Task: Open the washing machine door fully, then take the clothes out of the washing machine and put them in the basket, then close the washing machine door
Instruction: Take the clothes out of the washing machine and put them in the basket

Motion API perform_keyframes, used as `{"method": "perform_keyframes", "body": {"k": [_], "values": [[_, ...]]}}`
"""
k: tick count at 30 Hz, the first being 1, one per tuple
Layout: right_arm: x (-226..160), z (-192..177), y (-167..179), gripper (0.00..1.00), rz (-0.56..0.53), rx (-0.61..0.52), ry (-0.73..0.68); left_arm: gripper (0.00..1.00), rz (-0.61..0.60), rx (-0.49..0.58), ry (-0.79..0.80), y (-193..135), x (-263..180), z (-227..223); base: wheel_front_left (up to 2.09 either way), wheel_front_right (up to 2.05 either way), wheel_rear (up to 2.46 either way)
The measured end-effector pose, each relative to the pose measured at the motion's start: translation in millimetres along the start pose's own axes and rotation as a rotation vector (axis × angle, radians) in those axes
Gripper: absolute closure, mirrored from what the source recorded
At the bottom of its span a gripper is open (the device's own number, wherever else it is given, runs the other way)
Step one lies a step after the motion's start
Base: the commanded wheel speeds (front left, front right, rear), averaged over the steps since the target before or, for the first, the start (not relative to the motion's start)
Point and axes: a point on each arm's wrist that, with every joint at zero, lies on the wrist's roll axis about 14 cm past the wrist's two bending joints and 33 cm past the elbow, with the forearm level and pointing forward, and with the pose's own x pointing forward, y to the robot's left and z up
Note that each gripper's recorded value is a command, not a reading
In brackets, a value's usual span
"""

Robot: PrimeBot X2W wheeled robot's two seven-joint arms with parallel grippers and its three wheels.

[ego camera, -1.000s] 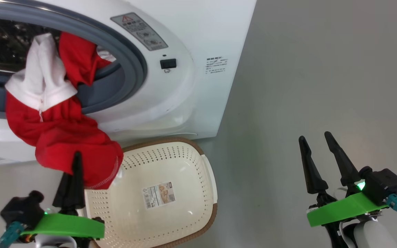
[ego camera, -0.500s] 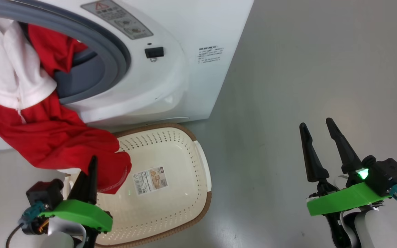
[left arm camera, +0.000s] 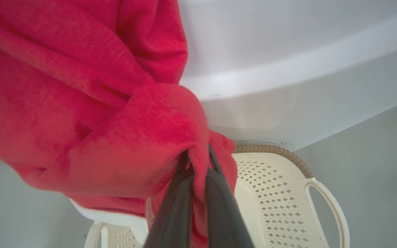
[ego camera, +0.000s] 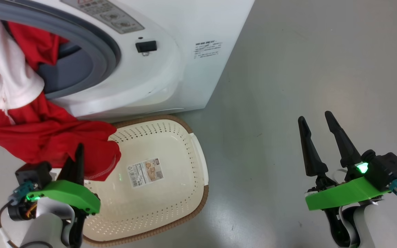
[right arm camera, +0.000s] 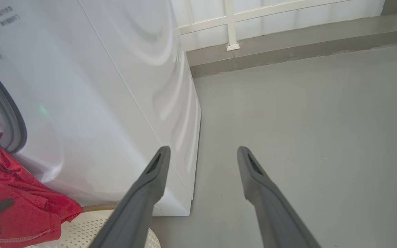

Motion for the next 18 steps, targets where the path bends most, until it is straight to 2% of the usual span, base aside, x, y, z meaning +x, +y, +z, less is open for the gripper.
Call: {"method": "perform_keyframes", "body": {"k": [2,18], "values": [[2,1,0,0.0,0.002,-0.001,-0.003,0.0,0.004,-0.001,0.003,1,2,0,0.0,0.0,0.0],[2,9,9,0.0,0.026,0.001,-0.024,0.0,0.006,-0.002,-0.028,1,-3,14,0.0,0.0,0.0]]}}
